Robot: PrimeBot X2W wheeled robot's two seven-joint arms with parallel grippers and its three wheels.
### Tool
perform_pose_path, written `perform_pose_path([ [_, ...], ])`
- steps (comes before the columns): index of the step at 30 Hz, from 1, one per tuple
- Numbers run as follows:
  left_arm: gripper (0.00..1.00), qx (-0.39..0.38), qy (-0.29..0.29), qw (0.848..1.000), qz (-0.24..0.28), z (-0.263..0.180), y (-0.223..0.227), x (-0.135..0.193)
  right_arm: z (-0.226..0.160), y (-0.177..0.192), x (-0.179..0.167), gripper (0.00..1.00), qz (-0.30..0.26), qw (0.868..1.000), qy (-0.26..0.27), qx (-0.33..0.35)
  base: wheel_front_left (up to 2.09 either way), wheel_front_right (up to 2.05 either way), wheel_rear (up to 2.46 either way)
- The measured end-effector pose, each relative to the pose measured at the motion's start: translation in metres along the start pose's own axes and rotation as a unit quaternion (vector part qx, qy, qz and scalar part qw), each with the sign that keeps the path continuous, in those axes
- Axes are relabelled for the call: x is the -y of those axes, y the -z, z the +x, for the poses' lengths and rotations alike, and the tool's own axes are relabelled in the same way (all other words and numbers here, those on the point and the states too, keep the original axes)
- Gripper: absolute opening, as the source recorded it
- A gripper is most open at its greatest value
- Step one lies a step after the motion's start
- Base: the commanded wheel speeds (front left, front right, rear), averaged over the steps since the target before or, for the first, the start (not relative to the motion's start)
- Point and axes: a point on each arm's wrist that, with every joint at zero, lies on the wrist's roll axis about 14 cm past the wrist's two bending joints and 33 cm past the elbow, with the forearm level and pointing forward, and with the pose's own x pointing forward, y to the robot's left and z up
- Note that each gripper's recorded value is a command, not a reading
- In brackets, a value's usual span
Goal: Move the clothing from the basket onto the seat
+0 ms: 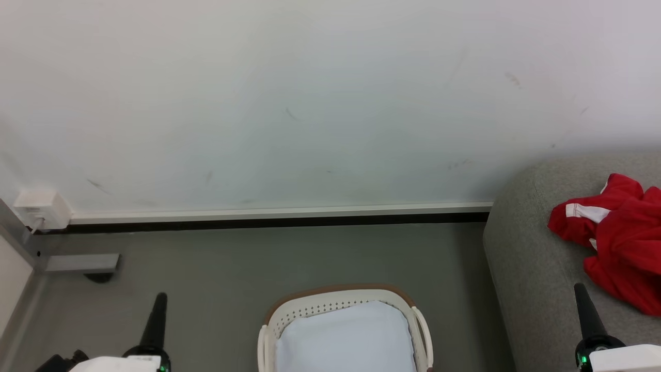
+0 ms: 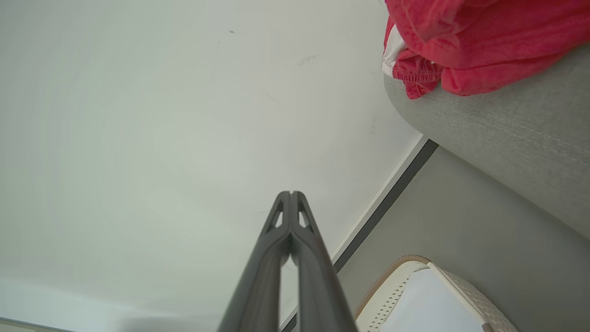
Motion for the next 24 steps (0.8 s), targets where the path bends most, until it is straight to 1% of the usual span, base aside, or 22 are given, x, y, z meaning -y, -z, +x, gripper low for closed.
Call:
perform_pose_path([
  [24, 0.00, -0.005, 0.016, 0.995, -0.093, 0.0057, -0.0031, 0.0092, 0.0064, -0.0051, -0.0057, 0.00, 0.097, 0.995, -0.010, 0.003, 0.00, 0.00, 0.00],
])
